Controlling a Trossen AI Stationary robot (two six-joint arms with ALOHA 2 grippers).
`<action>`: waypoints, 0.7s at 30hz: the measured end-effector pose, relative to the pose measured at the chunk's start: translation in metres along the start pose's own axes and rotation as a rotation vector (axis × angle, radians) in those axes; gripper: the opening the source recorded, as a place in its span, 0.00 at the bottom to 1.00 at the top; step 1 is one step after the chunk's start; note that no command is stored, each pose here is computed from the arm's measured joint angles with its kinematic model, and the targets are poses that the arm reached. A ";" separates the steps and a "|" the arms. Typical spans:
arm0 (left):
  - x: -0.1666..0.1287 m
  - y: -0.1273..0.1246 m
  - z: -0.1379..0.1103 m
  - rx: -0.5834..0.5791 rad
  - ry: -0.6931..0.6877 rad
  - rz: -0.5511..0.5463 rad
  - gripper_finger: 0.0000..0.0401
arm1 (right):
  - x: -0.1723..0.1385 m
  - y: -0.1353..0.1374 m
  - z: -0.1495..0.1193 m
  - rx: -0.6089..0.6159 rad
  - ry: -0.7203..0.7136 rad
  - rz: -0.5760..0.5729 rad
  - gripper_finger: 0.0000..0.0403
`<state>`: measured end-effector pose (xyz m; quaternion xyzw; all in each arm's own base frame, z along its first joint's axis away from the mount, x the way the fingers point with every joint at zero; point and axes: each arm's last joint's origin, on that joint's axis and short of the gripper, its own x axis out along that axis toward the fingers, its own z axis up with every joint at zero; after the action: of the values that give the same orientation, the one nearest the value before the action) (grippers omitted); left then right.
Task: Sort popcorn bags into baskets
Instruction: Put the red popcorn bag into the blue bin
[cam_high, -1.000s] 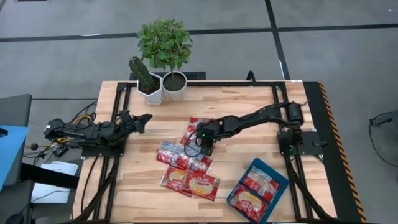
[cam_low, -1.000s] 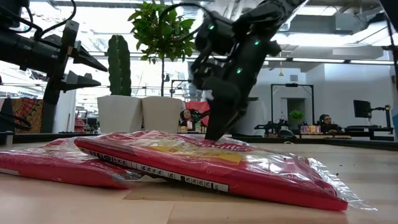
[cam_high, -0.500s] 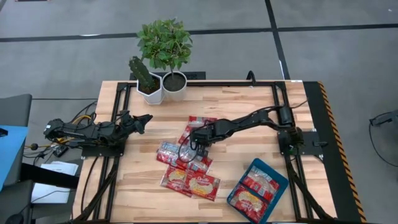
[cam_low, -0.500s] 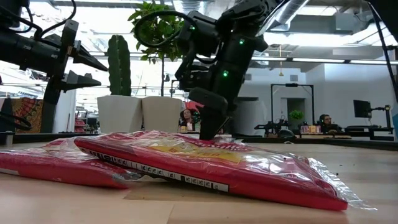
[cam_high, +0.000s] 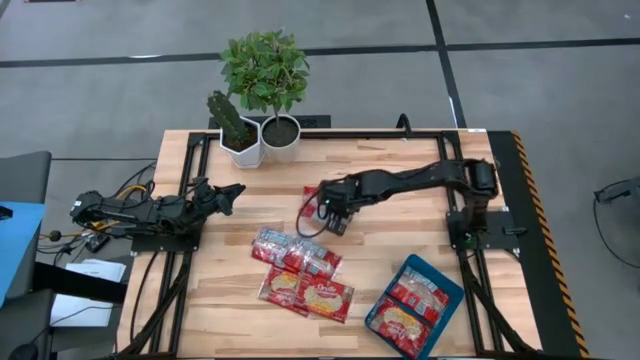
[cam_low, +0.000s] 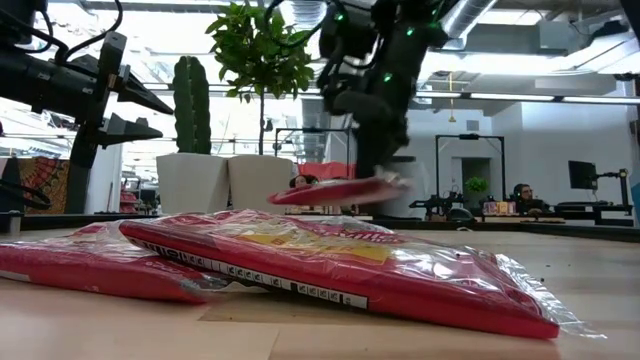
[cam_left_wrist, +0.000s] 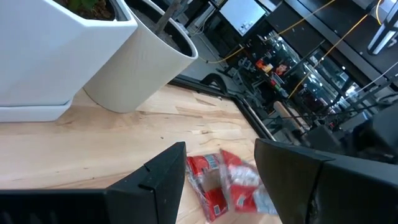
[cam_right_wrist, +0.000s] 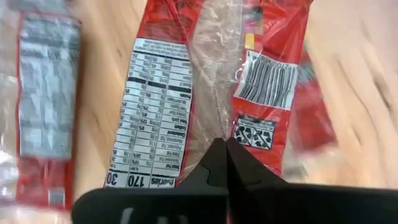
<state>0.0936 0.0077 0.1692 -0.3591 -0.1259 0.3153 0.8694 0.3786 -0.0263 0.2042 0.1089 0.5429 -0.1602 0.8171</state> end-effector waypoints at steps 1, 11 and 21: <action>0.000 0.000 0.000 0.000 0.000 0.000 0.46 | -0.005 -0.001 -0.001 0.011 -0.001 -0.001 0.01; 0.000 0.000 0.000 0.000 -0.002 0.002 0.46 | -0.073 0.011 -0.024 0.076 0.004 0.013 0.00; 0.000 0.000 0.000 0.004 -0.001 0.002 0.46 | -0.134 0.063 -0.093 0.128 0.138 -0.008 0.00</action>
<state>0.0936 0.0077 0.1691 -0.3572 -0.1254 0.3165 0.8698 0.2745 0.0838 0.2922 0.1698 0.5870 -0.1900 0.7684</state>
